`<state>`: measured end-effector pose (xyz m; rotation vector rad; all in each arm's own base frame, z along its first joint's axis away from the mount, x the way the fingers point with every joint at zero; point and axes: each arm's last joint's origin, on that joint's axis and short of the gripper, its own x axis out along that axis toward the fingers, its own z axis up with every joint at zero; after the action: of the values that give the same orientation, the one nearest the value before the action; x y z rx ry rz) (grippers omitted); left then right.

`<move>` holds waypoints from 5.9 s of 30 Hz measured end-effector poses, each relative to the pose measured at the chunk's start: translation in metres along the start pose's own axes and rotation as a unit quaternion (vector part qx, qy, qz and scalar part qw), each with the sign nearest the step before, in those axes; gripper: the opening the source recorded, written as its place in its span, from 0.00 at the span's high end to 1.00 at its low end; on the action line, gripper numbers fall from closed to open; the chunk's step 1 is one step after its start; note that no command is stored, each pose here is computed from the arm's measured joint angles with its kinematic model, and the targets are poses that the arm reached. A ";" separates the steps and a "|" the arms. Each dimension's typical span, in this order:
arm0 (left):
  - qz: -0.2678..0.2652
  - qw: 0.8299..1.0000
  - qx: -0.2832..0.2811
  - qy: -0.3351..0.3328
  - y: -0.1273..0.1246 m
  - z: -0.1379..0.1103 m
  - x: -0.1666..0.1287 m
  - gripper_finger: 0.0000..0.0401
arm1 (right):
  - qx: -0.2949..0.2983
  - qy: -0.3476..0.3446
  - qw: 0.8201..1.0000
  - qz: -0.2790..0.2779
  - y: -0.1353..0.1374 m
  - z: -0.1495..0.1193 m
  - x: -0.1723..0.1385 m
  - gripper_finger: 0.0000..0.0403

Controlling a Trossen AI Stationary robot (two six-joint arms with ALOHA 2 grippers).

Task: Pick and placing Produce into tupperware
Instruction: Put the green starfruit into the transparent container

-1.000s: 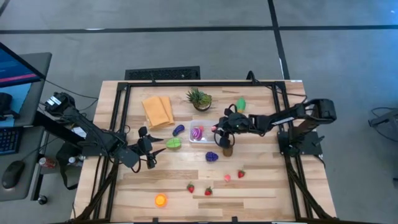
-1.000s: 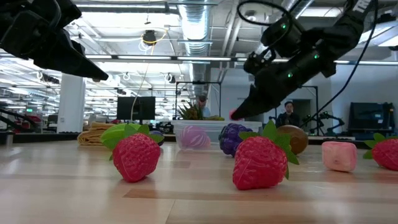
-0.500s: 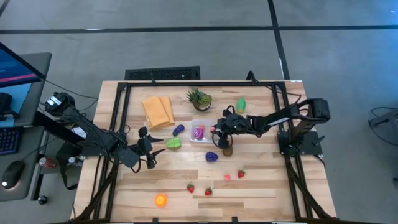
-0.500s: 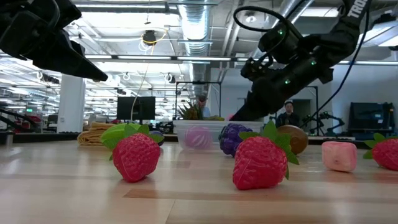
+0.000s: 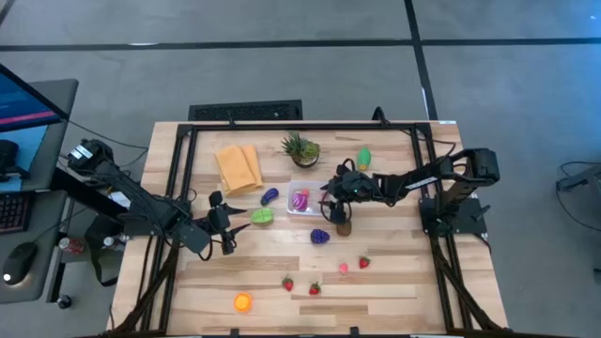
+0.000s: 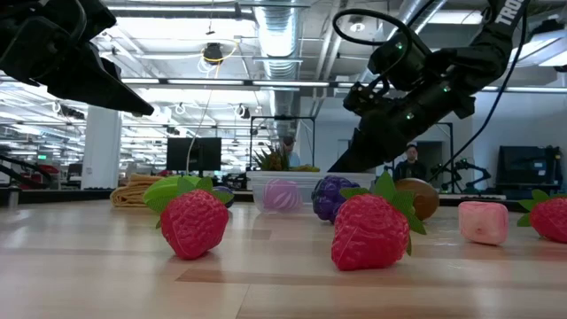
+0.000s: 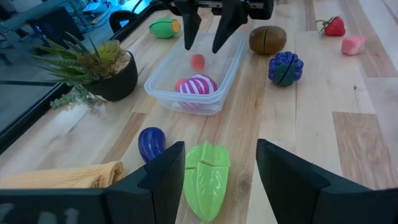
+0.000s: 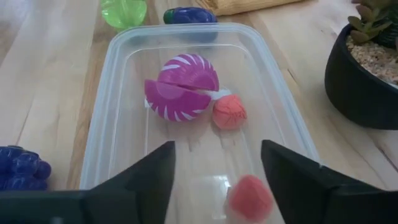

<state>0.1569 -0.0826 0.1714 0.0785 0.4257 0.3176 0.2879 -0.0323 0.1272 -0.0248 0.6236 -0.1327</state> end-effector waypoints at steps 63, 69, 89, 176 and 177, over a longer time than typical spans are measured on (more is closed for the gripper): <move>-0.041 0.999 -0.027 0.017 -0.004 -0.001 0.001 0.53 | -0.046 -0.228 0.968 0.095 0.050 -0.031 -0.140 0.35; -0.041 0.998 -0.035 0.016 -0.004 -0.001 0.001 0.53 | -0.052 -0.285 0.950 0.114 0.051 -0.050 -0.149 0.35; -0.051 0.997 -0.061 -0.007 -0.003 0.007 0.005 0.53 | -0.048 -0.309 0.945 0.092 0.046 -0.060 -0.148 0.35; -0.051 0.982 -0.081 0.160 0.041 -0.016 0.070 0.22 | -0.036 -0.278 0.955 0.100 0.046 -0.065 -0.144 0.35; -0.051 0.982 -0.081 0.160 0.041 -0.016 0.070 0.22 | -0.036 -0.277 0.955 0.100 0.046 -0.065 -0.144 0.35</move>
<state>0.1983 -0.0213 0.1348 -0.1557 0.7185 0.2624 0.1391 0.0335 0.1550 -0.0658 0.0657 0.0938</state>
